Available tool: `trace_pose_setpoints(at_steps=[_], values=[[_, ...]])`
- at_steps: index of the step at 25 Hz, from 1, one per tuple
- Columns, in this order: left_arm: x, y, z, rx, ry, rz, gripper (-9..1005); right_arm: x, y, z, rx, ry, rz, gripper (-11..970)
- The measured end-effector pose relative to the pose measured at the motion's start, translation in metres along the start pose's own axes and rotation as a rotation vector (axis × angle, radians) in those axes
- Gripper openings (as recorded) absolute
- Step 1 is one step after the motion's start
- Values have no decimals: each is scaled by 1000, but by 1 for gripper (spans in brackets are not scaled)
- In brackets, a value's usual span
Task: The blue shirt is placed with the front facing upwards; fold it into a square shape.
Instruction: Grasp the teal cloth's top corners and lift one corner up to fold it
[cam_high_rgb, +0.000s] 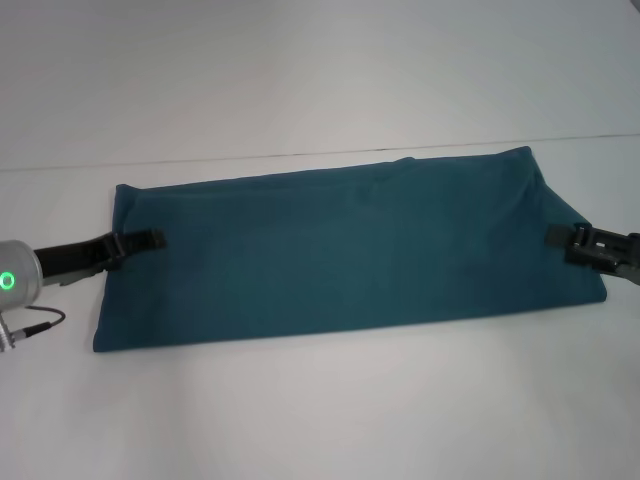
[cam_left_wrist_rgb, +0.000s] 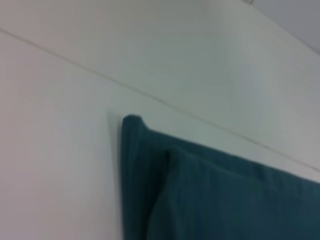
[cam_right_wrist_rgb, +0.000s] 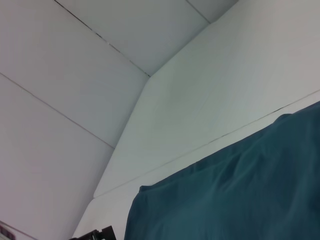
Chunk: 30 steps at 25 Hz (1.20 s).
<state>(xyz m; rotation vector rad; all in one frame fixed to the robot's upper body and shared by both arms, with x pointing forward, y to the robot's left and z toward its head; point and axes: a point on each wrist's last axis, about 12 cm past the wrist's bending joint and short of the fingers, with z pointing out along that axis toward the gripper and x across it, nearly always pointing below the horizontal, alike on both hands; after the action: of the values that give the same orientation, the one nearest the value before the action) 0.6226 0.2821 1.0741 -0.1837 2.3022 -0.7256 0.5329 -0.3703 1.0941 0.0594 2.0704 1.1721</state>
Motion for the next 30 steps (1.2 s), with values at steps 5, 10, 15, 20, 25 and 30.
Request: trace_pose_setpoints(at_steps=[5,10,15,20,25,30], values=[[0,-3,-1,13,4,-3,844,2,0,0,1,0,3,947],[5,-8,5,15,18,5,844,2,0,1,2,1,4,947],[8,-11,10,-1,28,28,844,2,-1,1,3,2,3,947],[11,-8,11,-14,37,26,844,2,-1,0,6,0,5,947],[4,-11,5,12,25,21,844,2,-2,-1,8,-3,7,947],[-11,-9,-4,8,41,-18,844,2,-1,0,6,2,4,947]])
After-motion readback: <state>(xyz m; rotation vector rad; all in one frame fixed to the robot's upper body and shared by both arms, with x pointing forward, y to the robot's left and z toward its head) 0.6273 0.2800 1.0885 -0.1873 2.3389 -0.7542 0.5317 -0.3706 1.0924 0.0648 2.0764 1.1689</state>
